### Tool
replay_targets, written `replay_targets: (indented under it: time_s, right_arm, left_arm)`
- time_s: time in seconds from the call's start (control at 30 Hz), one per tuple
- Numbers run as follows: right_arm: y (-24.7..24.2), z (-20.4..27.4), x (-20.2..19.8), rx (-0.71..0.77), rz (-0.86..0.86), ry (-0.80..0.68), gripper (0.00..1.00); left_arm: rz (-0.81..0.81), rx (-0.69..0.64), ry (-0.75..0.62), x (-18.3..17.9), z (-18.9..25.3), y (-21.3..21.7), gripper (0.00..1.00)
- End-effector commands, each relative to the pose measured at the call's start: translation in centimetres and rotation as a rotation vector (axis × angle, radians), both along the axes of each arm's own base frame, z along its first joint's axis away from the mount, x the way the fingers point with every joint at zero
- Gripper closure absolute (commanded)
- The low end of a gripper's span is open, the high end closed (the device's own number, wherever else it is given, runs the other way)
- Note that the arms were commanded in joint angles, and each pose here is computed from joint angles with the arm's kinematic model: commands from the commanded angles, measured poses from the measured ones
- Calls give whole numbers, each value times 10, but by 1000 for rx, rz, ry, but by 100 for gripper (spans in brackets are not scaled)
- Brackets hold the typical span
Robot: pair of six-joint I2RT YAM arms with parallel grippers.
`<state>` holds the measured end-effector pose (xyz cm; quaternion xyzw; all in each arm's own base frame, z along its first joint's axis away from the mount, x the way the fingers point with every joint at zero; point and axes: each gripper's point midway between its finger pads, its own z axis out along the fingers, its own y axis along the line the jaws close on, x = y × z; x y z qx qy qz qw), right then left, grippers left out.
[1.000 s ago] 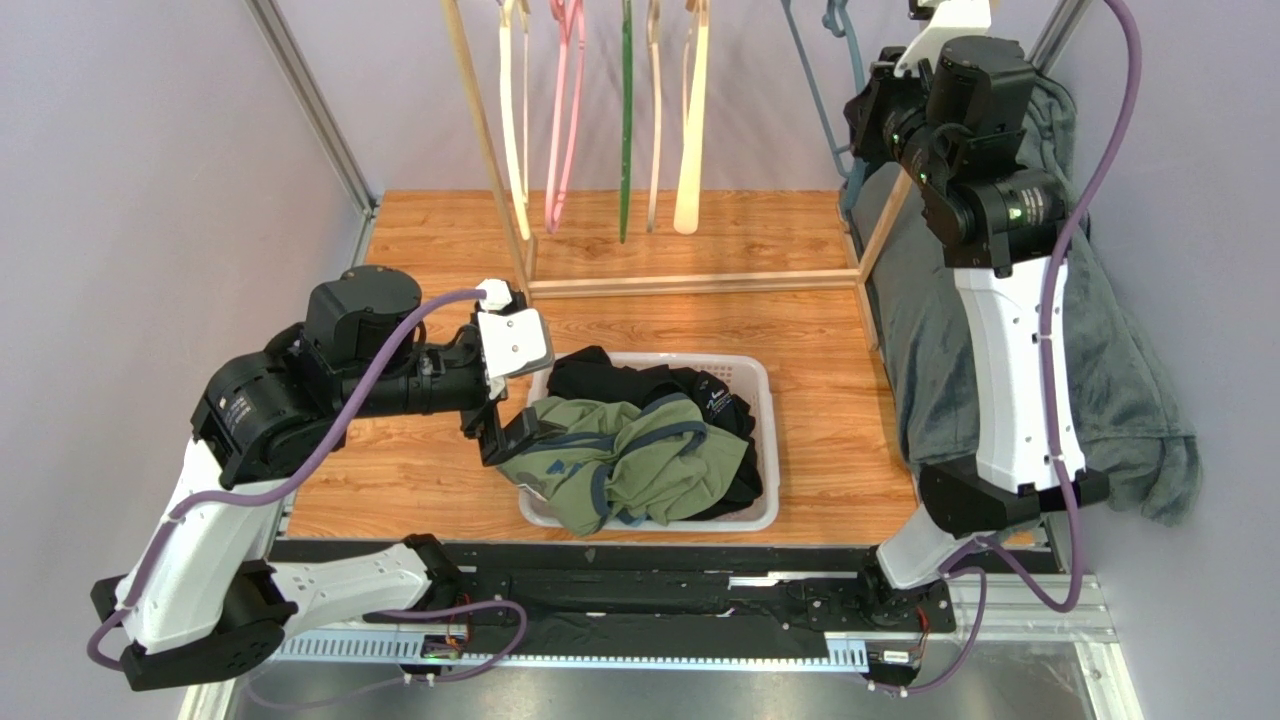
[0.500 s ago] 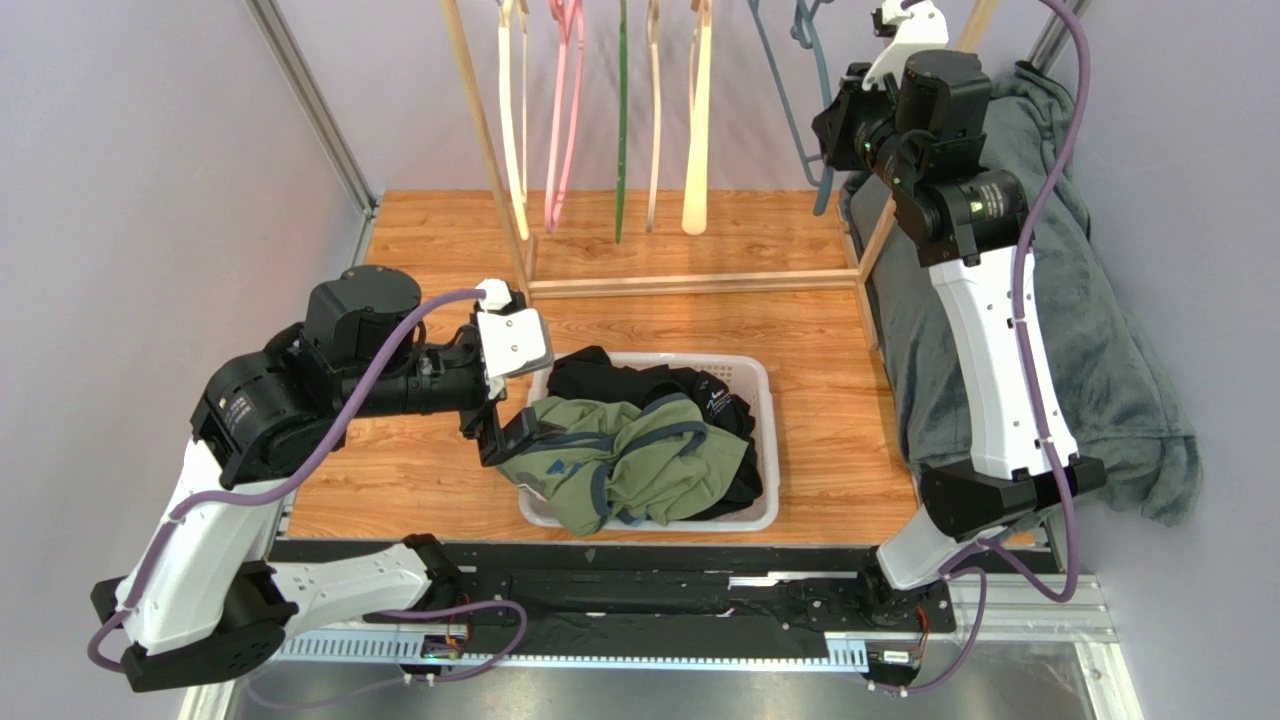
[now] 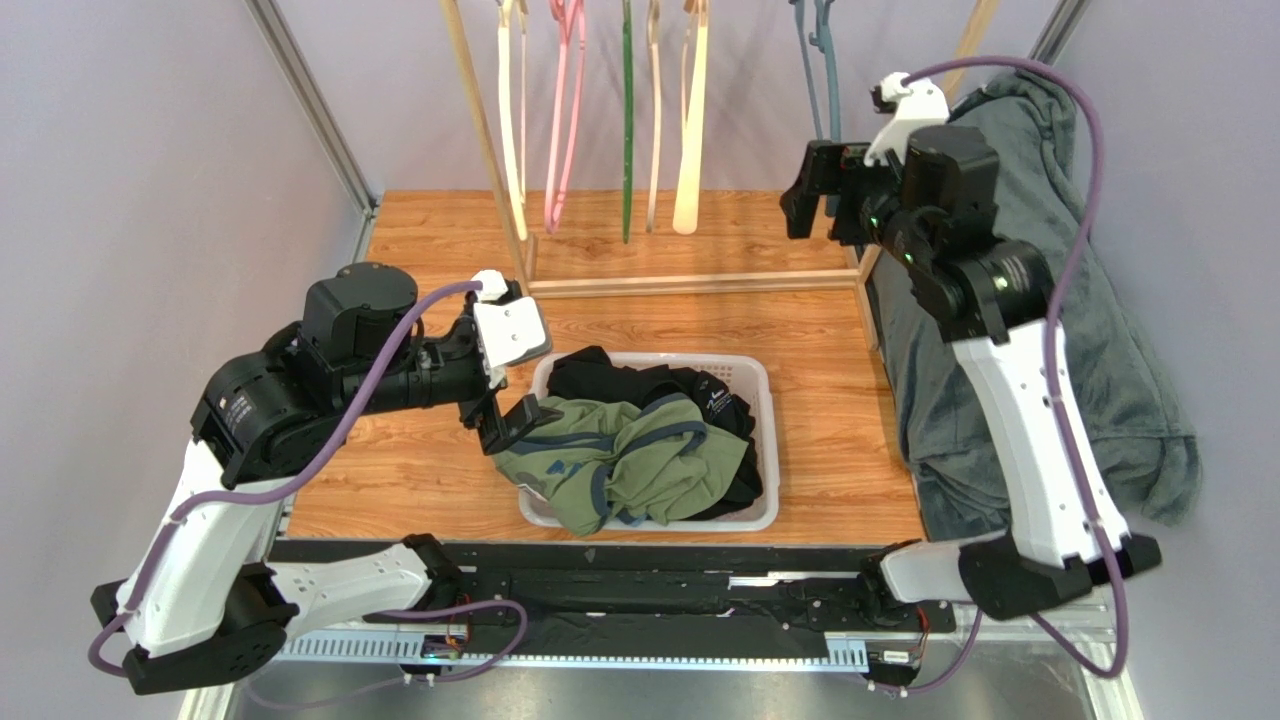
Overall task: Remove the tank top from the hanger
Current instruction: Reset both arms
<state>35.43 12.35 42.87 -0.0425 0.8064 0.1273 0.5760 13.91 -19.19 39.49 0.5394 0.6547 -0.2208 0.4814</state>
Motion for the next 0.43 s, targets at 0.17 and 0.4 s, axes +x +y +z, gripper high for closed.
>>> replay_targets:
  time_s: [0.17, 0.4]
  right_arm:
    - [-7, 2, -85, 53, 57, -31, 0]
    - [-15, -19, -120, 55, 91, -1, 0]
  left_arm:
    - [70, -13, -52, 14, 2, 10, 1]
    - [101, -9, -40, 16, -8, 17, 1]
